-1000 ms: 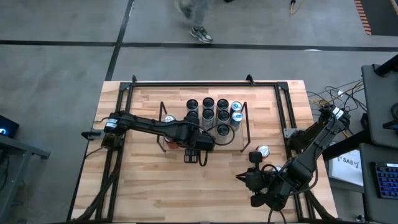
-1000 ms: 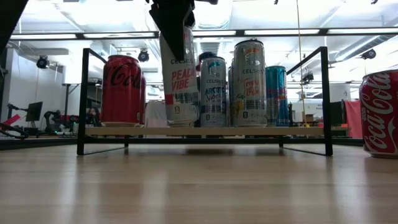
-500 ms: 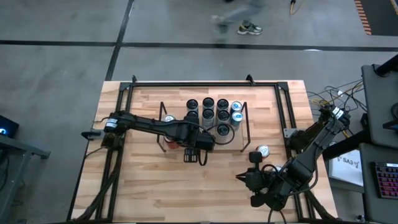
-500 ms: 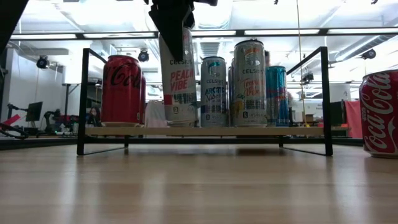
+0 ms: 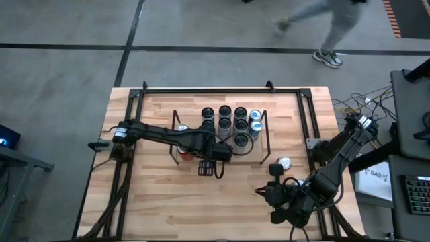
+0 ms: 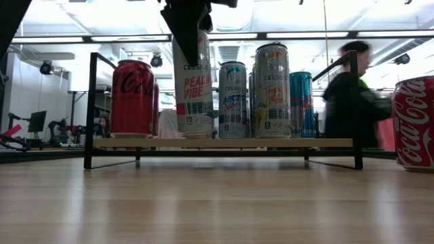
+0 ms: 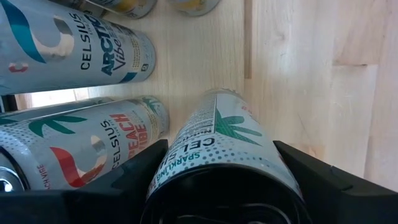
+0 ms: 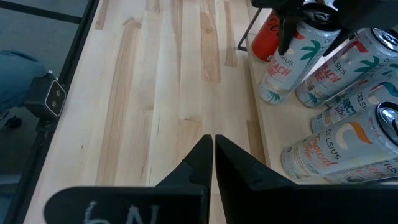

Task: Place canned beverage on shelf
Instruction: Put the white and pink soda can on the shelf aligned with the other white and pink soda can

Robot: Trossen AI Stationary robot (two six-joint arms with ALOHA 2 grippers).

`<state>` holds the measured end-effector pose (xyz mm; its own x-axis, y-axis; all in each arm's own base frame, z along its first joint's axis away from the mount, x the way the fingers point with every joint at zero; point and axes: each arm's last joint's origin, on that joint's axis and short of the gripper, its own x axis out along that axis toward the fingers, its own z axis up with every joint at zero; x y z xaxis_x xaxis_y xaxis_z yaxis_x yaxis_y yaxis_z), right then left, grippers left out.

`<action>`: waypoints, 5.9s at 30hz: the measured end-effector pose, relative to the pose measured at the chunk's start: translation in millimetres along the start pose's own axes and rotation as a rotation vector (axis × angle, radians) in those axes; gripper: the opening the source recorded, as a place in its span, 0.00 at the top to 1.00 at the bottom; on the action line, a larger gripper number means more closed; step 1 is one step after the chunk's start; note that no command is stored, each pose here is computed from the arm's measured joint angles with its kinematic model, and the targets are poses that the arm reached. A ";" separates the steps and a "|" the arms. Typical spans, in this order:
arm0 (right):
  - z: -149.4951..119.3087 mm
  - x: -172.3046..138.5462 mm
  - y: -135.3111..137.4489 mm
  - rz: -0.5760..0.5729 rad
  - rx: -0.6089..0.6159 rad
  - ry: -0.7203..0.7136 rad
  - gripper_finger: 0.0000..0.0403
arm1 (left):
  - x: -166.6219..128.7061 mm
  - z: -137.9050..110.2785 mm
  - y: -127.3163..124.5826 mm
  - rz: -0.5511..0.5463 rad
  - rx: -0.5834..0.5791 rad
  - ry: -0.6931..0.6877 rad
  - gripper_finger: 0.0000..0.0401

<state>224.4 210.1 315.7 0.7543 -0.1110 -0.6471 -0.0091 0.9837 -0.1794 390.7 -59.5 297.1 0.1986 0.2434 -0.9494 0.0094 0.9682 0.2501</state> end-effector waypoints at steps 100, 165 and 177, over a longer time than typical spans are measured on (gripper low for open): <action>-0.1 0.0 -0.1 -0.001 -0.004 0.001 0.98 | -6.1 0.6 12.9 0.169 0.029 -0.043 0.17; 0.5 0.0 0.0 -0.005 -0.006 -0.006 0.98 | -6.7 2.5 14.7 0.186 -0.010 -0.068 0.03; 1.8 0.0 0.8 0.001 0.004 -0.018 0.98 | -44.5 -12.9 25.7 0.182 -0.062 -0.156 0.04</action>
<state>225.6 211.1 316.9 0.7662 -0.1076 -0.6335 -0.0073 0.9844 -0.1760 369.5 -44.7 343.4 0.3404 0.4069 -0.8477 -0.0997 0.9120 0.3978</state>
